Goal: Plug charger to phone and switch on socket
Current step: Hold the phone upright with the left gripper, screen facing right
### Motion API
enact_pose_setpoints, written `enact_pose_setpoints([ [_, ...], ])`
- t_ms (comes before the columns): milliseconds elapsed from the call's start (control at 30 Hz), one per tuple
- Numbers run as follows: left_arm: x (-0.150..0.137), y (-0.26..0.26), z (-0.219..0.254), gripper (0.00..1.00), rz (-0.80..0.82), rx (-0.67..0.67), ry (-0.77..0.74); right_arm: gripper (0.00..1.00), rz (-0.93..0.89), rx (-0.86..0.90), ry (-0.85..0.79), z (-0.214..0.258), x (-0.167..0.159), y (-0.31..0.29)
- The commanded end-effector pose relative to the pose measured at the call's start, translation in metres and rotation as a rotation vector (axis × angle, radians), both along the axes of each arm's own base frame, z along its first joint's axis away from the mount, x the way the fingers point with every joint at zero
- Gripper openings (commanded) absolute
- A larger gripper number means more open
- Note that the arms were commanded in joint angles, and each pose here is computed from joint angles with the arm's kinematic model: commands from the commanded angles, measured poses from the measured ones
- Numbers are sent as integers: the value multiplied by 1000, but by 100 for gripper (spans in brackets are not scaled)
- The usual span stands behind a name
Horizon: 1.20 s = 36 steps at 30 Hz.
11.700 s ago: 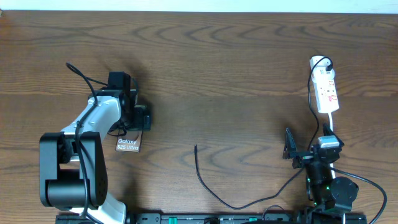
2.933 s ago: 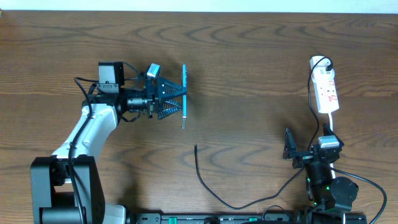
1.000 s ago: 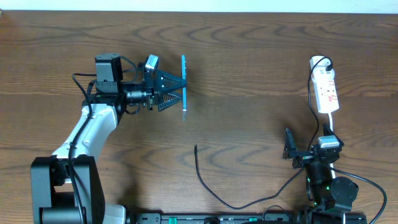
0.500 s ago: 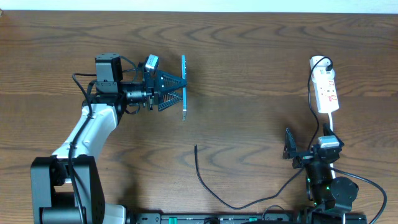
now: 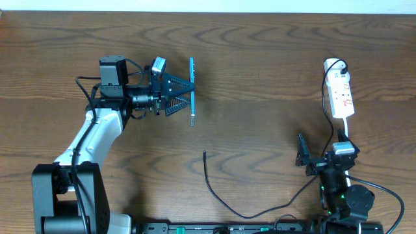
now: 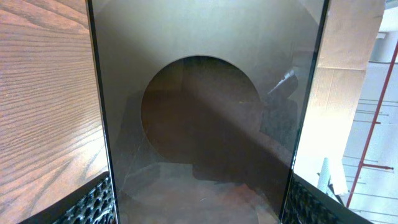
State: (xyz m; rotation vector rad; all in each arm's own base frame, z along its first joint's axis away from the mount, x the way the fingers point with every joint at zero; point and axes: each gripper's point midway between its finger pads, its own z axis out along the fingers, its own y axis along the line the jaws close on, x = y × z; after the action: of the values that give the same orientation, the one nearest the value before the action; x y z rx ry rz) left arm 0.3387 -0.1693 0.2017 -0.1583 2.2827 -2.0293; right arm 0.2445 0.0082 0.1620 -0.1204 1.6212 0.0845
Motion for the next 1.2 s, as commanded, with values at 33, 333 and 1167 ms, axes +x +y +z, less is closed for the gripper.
enact_pose_setpoints([
  [33,-4,0,13,7,-13,-19,-15,99,2,-8,3,-2,0,1],
  [333,5,1,17,7,31,-32,120,99,2,-8,3,-2,0,1],
  [1167,22,3,25,7,149,-113,583,99,2,-8,4,-2,0,1],
])
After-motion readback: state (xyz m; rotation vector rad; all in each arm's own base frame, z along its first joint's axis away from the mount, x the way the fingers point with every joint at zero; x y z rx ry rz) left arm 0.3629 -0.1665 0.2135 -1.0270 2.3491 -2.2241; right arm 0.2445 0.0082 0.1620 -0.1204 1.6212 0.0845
